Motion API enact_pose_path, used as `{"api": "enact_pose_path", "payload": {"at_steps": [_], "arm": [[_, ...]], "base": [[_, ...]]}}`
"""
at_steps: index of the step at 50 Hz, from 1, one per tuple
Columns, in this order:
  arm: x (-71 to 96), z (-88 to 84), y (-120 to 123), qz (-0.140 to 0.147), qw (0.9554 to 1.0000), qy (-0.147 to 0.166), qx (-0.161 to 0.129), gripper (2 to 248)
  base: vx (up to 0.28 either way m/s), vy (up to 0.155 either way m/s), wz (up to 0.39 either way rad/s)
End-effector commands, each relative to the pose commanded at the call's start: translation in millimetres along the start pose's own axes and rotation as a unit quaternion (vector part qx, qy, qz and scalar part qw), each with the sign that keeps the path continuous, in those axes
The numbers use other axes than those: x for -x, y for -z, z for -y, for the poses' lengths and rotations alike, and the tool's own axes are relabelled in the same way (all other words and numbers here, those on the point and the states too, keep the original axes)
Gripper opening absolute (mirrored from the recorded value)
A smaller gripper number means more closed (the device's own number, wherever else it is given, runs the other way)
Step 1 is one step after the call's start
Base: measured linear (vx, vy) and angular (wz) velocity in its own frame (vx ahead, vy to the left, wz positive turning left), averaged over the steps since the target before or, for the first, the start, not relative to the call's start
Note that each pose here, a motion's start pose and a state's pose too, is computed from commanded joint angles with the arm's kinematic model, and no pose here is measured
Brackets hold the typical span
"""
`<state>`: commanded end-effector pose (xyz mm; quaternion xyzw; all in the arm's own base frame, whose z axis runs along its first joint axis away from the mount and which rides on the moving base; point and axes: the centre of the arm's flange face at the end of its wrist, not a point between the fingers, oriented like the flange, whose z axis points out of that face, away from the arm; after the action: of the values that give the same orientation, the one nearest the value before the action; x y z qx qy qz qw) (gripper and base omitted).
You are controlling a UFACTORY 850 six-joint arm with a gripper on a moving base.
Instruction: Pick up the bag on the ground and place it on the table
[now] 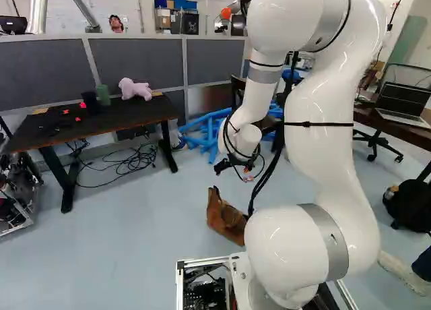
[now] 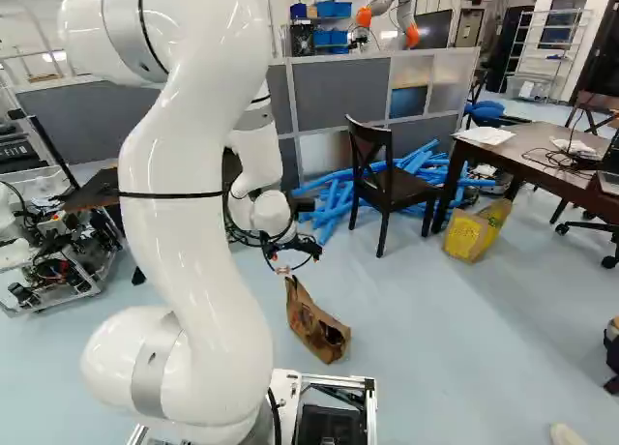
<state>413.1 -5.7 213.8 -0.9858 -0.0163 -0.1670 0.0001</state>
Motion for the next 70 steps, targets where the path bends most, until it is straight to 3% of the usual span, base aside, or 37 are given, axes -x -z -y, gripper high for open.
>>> {"api": "enact_pose_path", "payload": {"at_steps": [21,45,70], "arm": [[-3.4,-9.5,-35,0.054,0.9981,0.03,-0.006,247],[-11.8,-9.8,-75,0.071,0.994,0.082,-0.019,247],[-10.0,-8.9,-113,0.088,0.9861,0.137,-0.034,247]], "base": [[0.0,0.0,0.0],[0.0,0.0,0.0],[0.0,0.0,0.0]]}}
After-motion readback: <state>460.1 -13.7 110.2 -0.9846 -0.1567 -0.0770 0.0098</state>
